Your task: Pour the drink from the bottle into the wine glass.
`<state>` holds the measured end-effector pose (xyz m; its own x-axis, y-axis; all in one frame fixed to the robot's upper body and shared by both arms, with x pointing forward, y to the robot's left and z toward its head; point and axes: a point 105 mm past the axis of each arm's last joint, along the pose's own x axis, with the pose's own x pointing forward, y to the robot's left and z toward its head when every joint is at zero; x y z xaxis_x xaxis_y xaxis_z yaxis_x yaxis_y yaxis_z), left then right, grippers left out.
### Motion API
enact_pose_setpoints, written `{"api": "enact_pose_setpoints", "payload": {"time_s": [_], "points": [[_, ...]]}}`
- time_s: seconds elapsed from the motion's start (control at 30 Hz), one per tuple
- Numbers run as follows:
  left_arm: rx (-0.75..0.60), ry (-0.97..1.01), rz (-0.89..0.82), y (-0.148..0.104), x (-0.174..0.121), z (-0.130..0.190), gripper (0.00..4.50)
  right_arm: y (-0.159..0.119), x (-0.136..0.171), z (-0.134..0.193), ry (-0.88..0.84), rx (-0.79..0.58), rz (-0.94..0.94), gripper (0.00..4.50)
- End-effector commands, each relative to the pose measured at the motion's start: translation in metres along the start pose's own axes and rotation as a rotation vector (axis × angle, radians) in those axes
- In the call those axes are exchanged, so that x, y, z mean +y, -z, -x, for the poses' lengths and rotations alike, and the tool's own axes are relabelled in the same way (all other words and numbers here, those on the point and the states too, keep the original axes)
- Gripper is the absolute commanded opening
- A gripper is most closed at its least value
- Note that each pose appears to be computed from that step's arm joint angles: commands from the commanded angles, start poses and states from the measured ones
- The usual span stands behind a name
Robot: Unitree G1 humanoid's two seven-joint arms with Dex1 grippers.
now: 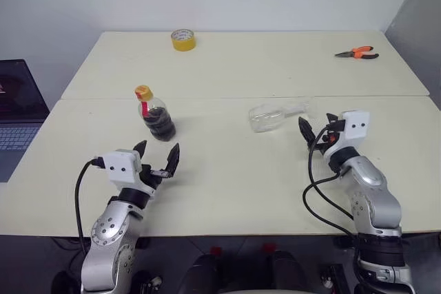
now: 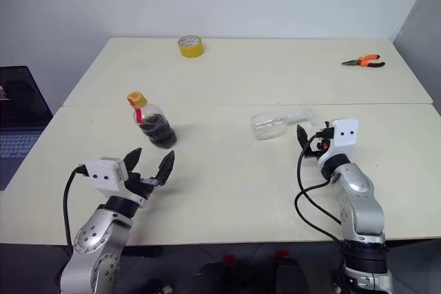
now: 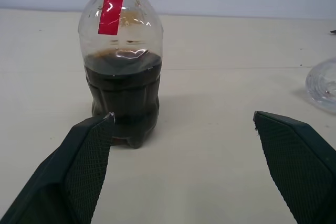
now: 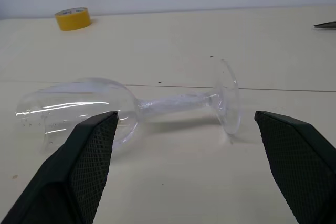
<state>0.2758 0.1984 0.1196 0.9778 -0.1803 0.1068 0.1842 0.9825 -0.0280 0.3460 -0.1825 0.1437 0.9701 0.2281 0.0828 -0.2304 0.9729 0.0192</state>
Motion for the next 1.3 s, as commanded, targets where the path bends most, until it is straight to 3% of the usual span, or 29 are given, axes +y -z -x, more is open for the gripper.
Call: {"api": "enact_pose_setpoints", "payload": {"time_s": [0.03,0.37,0.53,0.7,1.07,1.3], "points": [[-0.053,0.007,-0.02,-0.018,0.0,0.002,4.5,-0.024,-0.001,0.002,-0.016,-0.082,0.01,4.46],[-0.077,-0.016,-0.037,-0.029,0.021,0.01,4.5,-0.034,0.007,0.001,-0.094,-0.107,0.029,4.46],[-0.045,-0.008,-0.09,-0.036,0.05,0.016,4.5,-0.033,0.062,0.014,-0.444,-0.05,0.052,4.46],[-0.003,0.066,-0.087,-0.037,0.059,0.013,4.5,-0.039,0.086,0.025,-0.633,0.004,0.113,4.46],[-0.022,0.086,-0.04,-0.032,0.055,-0.01,4.5,-0.066,0.107,0.016,-0.75,-0.039,0.143,4.46],[-0.033,0.081,-0.058,-0.034,0.06,-0.023,4.5,-0.063,0.111,0.008,-0.737,-0.044,0.142,4.46]]}}
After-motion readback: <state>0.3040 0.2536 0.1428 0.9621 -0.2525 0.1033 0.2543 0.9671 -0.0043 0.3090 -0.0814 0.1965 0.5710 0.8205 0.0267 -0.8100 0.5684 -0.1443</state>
